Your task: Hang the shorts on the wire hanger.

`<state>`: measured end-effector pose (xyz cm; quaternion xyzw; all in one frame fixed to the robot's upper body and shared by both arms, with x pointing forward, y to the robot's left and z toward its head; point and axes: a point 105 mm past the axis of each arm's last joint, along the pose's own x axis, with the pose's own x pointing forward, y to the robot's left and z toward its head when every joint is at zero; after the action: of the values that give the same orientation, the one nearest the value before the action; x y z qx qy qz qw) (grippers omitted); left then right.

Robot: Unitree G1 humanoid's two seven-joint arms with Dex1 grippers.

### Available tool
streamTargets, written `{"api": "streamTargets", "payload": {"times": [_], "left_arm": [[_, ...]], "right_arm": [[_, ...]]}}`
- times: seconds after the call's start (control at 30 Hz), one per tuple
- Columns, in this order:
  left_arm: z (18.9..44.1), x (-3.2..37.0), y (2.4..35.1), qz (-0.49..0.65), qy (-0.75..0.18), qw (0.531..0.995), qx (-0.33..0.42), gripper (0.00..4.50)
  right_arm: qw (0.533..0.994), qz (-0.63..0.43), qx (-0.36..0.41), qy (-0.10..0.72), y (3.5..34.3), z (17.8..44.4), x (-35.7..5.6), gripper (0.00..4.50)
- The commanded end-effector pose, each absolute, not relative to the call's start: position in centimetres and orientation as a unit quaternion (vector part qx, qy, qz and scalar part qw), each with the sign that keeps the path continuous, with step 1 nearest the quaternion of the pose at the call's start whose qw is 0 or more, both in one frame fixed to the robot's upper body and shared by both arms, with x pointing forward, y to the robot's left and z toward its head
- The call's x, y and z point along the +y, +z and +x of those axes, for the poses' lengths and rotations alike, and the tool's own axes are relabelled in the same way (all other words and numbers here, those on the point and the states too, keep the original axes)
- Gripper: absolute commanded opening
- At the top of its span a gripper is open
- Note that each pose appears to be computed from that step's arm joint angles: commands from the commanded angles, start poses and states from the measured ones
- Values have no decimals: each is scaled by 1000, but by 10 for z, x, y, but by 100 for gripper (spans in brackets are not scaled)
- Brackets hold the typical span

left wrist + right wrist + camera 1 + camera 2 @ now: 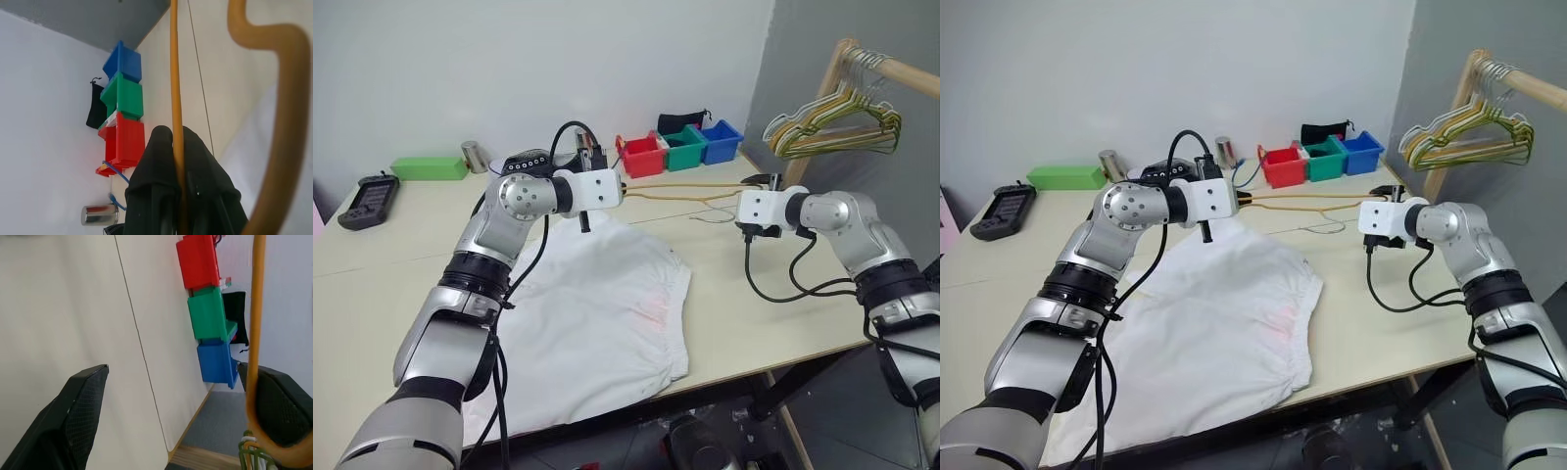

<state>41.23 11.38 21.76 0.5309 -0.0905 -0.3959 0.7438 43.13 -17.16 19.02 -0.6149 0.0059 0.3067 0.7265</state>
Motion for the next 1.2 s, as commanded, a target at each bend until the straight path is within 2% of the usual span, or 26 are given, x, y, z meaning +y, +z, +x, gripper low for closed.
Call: {"api": "streamTargets", "payload": {"times": [0.03, 0.3, 0.37, 0.4, 0.57, 0.93, 1.07, 1.13, 1.2], "left_arm": [[409, 113, 239, 529, -383, 747, -127, 0], [410, 116, 239, 531, -380, 747, -123, 0], [410, 116, 239, 532, -380, 747, -123, 0], [410, 116, 239, 532, -380, 747, -123, 0], [410, 116, 239, 533, -379, 747, -122, 0], [411, 115, 237, 534, -381, 746, -117, 0], [411, 115, 238, 536, -384, 742, -120, 0], [410, 115, 239, 533, -385, 743, -125, 51], [409, 115, 239, 529, -389, 744, -125, 78]], "right_arm": [[717, -631, -54, 290, 221, 435, -159, 444], [699, -649, -72, 291, 222, 435, -156, 444], [699, -650, -73, 290, 221, 435, -157, 406], [694, -655, -74, 288, 221, 435, -158, 401], [686, -668, -83, 275, 224, 436, -162, 295], [676, -680, -99, 264, 228, 435, -162, 8], [669, -687, -109, 262, 230, 434, -159, 2], [669, -686, -113, 261, 230, 434, -157, 0], [671, -683, -113, 265, 229, 434, -156, 0]]}}
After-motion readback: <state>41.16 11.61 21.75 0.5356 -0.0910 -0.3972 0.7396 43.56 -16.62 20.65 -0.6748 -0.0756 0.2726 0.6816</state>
